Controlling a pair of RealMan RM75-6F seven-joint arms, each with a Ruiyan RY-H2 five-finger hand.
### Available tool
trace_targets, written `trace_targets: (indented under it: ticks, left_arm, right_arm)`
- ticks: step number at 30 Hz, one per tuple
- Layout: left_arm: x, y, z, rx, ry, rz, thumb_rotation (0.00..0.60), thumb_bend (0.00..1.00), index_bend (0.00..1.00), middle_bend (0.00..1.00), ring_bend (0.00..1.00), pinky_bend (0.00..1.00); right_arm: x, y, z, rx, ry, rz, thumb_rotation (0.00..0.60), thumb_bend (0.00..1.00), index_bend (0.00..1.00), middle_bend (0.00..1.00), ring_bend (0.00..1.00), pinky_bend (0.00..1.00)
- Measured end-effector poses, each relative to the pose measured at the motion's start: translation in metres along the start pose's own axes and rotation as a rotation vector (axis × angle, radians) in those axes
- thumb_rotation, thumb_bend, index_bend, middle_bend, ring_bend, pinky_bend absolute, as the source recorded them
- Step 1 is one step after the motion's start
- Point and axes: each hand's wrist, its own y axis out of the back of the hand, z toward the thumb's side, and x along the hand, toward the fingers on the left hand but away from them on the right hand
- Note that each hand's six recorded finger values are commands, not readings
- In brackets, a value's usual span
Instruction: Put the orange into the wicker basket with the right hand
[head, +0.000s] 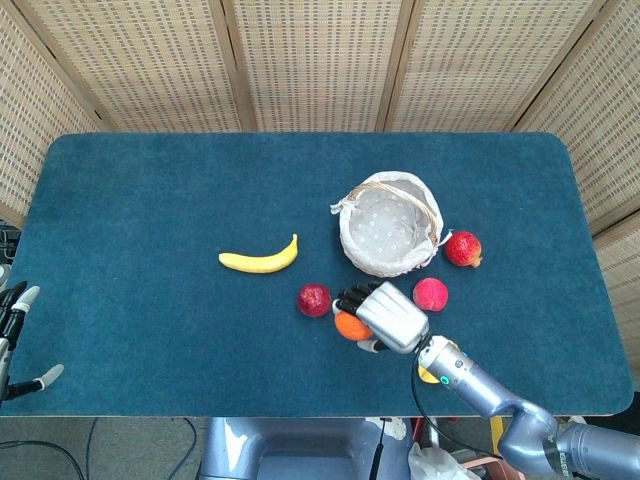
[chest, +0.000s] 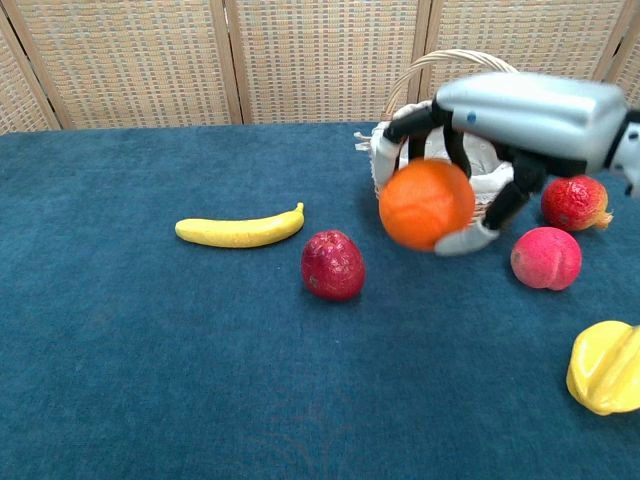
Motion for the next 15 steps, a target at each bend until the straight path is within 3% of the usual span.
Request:
trace_targets:
  ticks: [6,11,12,15]
  left_arm:
    - [0.001,0.000,-0.002,-0.003,0.011,-0.001,0.600,0.01,0.00,0.00,0.00,0.00]
    - [0.006,-0.002,-0.005,-0.001,0.026,-0.012,0.600,0.01,0.00,0.00,0.00,0.00]
    - [0.007,-0.003,-0.006,-0.001,0.028,-0.014,0.600,0.01,0.00,0.00,0.00,0.00]
    - [0.010,-0.003,-0.006,-0.001,0.032,-0.017,0.600,0.01,0.00,0.00,0.00,0.00]
  right_arm:
    - [-0.036,0.031,-0.046,0.014,-0.148,-0.085,0.600,0.39,0.49,0.49,0.38,0.55]
    - [-0.061,0.033,-0.068,0.052,-0.237,-0.102,0.600,0.39,0.49,0.49,0.38,0.55]
    - [-0.064,0.032,-0.070,0.063,-0.244,-0.100,0.600,0.36,0.49,0.49,0.38,0.54]
    - [-0.071,0.025,-0.070,0.090,-0.246,-0.082,0.600,0.09,0.36,0.33,0.27,0.37]
